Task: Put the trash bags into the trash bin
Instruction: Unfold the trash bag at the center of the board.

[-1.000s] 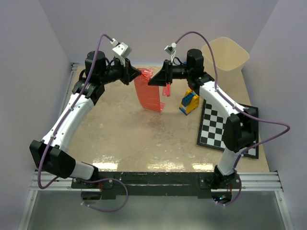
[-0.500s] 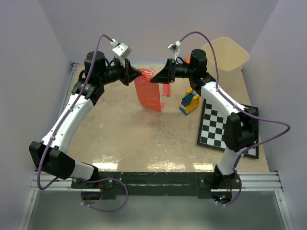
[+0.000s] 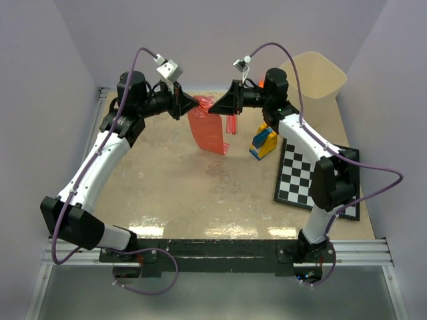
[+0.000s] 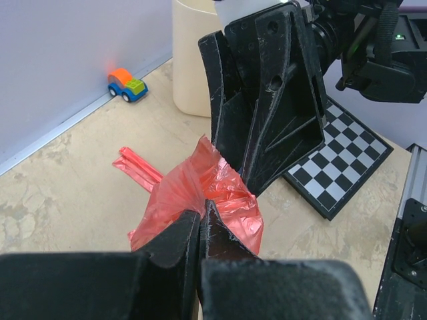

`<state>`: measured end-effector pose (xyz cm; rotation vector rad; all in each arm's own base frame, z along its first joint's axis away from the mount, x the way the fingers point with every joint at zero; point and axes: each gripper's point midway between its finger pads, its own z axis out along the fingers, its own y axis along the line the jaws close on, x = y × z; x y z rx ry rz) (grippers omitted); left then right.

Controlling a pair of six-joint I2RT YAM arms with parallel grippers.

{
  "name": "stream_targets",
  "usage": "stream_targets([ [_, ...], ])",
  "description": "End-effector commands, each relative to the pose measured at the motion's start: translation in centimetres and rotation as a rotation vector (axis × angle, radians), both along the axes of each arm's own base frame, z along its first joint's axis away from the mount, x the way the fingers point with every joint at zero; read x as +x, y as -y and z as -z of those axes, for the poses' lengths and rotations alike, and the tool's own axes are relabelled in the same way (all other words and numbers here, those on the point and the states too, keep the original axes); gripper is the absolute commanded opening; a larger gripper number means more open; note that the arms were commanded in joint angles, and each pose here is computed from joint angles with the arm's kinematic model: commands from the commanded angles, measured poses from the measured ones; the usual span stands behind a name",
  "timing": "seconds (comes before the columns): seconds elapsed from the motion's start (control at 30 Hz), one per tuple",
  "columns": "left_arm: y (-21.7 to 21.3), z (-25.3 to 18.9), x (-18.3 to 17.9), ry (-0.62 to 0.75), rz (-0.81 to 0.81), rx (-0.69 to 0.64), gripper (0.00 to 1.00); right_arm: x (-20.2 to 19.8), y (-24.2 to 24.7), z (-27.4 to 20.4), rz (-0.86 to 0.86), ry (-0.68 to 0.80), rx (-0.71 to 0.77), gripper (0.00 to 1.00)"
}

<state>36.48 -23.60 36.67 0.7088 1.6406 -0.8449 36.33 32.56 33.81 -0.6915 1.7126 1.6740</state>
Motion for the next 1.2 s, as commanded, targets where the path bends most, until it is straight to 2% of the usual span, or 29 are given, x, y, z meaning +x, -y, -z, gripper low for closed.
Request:
stream_targets([
  [0.0,0.0,-2.2,-0.7,0.060,0.022,-0.042,0.00,-0.6,-0.5,-1.5,-0.032,0.067,0.031,0.38],
  [0.23,0.2,-2.2,-0.8,0.051,0.037,-0.054,0.00,-1.1,-0.9,-2.4,-0.063,0.117,0.050,0.29],
  [0.37,0.2,-2.1,-0.8,0.048,0.035,-0.054,0.00,-1.4,-0.9,-2.7,-0.078,0.153,0.062,0.08],
  [0.43,0.1,-2.1,-0.6,0.047,0.023,-0.051,0.00,-1.5,-0.9,-3.0,-0.078,0.167,0.064,0.00],
  [0.53,-0.8,-2.0,0.1,0.062,-0.043,-0.017,0.00,-0.2,-0.4,-2.8,0.005,0.161,0.014,0.00],
  [0.63,-2.3,-2.1,1.4,0.100,-0.134,0.035,0.00,2.8,1.1,-1.5,0.221,0.168,-0.117,0.00],
  [0.87,-4.7,-1.6,2.6,0.117,-0.247,0.088,0.00,5.6,5.9,0.7,0.511,0.167,-0.288,0.00],
  [1.03,-5.2,-0.6,2.5,0.096,-0.270,0.104,0.00,6.6,8.6,0.2,0.633,0.190,-0.343,0.00],
  [1.17,-5.3,-0.4,2.4,0.095,-0.273,0.105,0.00,6.3,9.3,-0.9,0.650,0.235,-0.352,0.00],
])
